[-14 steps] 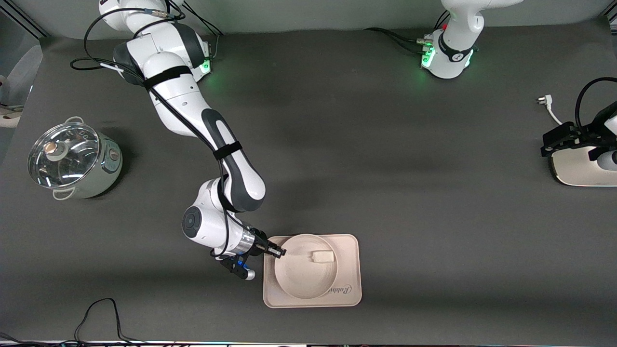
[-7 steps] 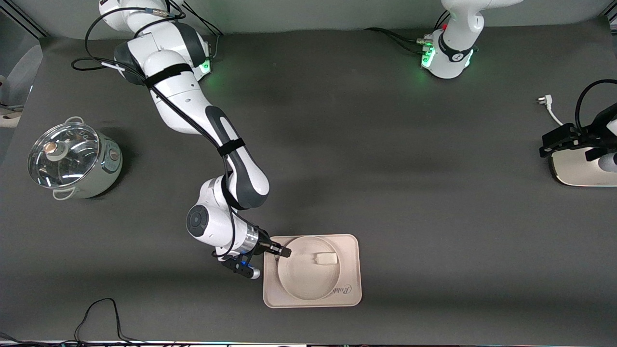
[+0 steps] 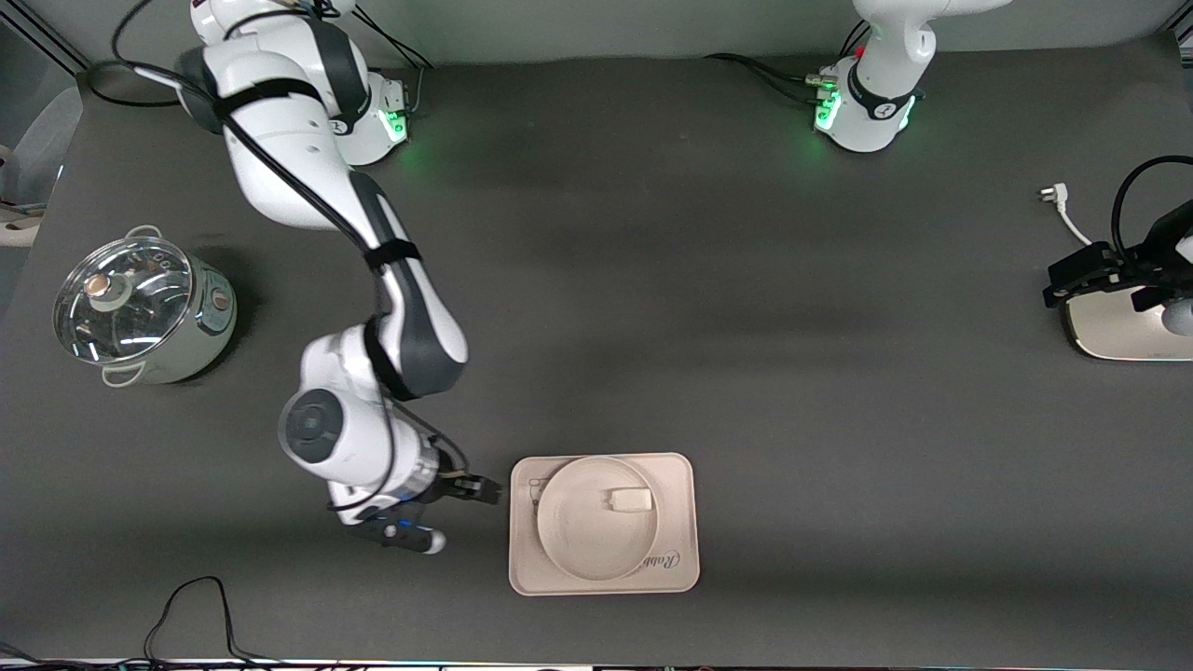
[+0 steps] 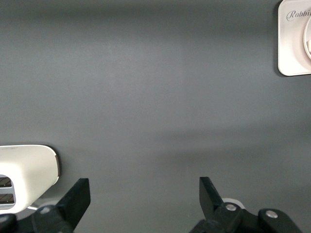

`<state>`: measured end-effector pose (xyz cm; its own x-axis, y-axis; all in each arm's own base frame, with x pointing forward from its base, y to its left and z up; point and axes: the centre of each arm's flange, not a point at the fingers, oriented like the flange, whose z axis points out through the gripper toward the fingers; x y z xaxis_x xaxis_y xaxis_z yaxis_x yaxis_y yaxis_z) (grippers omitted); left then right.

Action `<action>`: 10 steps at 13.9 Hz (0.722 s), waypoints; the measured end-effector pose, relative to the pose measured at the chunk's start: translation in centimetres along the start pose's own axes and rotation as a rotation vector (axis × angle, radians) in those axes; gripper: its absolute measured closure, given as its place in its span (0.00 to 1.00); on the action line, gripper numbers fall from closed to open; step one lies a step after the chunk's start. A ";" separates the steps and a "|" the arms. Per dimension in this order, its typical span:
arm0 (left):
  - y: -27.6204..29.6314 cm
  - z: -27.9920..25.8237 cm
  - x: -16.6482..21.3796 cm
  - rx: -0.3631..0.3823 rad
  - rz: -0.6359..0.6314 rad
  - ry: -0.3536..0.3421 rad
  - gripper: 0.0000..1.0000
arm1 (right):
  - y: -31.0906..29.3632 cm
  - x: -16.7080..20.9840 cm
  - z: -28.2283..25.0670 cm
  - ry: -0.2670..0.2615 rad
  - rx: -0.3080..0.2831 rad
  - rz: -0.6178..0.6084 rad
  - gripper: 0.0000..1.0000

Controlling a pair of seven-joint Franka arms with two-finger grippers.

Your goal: Place bun in plate and plate on tray

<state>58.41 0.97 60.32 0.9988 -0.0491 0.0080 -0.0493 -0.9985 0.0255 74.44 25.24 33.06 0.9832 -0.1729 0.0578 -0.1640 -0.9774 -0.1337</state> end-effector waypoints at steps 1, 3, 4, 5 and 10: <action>0.0 0.0 0.0 0.004 -0.002 0.000 0.00 | 1.2 0.3 -2.3 -0.006 -0.023 -0.029 0.00; -0.2 0.0 0.0 0.020 -0.002 -0.002 0.00 | 4.3 0.6 -6.9 -0.027 -0.057 -0.081 0.00; -0.2 0.0 0.0 0.026 -0.001 -0.002 0.00 | 6.1 0.5 -8.9 -0.037 -0.068 -0.093 0.00; -0.2 0.0 0.0 0.030 0.000 -0.002 0.00 | 7.8 0.3 -10.5 -0.042 -0.074 -0.092 0.00; -0.3 0.2 0.0 0.037 0.000 -0.005 0.00 | 13.5 -3.0 -17.0 -0.035 -0.173 -0.095 0.00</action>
<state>58.43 1.30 60.16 0.9988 -0.0490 0.0026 -0.0490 -0.9987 -0.0112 67.91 10.54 47.89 0.9966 -0.0775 0.0273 -0.0786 -0.9960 0.0430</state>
